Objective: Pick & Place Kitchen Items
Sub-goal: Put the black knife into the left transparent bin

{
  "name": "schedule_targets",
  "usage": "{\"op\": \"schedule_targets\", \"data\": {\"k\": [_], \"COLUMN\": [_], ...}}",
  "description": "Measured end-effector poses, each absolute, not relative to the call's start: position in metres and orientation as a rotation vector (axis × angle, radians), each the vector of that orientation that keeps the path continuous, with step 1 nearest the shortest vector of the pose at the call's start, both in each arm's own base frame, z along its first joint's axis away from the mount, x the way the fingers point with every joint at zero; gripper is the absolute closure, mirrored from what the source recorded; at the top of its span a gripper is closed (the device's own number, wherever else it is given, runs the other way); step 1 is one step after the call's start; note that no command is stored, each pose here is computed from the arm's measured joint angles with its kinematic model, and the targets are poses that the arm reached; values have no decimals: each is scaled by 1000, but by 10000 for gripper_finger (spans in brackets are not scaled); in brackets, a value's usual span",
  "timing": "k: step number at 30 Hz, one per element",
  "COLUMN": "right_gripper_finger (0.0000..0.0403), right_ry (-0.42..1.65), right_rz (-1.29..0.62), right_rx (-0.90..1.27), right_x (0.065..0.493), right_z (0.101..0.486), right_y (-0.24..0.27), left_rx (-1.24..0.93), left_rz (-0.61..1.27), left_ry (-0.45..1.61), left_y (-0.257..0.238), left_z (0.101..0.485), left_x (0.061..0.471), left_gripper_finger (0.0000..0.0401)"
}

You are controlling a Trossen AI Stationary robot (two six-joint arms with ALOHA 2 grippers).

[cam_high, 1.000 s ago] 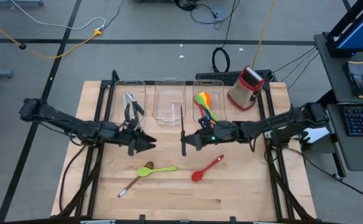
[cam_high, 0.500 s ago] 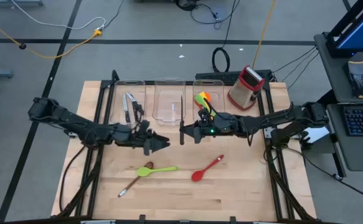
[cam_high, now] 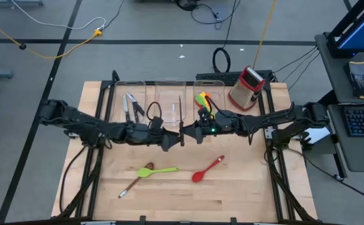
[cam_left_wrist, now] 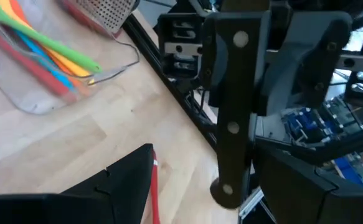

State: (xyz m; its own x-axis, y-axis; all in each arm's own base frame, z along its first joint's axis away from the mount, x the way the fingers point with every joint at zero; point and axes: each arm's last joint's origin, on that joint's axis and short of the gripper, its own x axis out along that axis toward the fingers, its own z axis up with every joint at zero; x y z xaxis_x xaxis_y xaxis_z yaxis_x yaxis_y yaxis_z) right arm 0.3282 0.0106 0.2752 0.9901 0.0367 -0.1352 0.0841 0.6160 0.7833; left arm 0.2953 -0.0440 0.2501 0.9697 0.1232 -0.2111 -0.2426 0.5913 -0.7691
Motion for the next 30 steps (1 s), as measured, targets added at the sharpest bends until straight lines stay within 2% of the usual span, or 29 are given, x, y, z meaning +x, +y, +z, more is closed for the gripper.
{"op": "schedule_targets", "data": {"k": [15, 18, 22, 28, 30], "right_gripper_finger": [341, 341, 341, 342, 343], "right_ry": [144, 145, 155, 157, 157], "right_rz": [-24, -20, -11, -16, -15], "right_rx": [848, 840, 838, 826, 828], "right_x": [328, 328, 328, 328, 328], "right_z": [275, 275, 274, 274, 274], "right_y": [11, 11, 10, 9, 9], "left_rx": [-969, -1000, -1010, -982, -962], "left_rz": [249, 253, 254, 243, 238], "left_ry": [171, 183, 175, 156, 155], "left_y": [-42, -42, -42, -42, -42], "left_z": [246, 245, 245, 248, 248], "left_x": [326, 326, 326, 326, 327], "left_gripper_finger": [128, 139, 197, 327, 344]}}
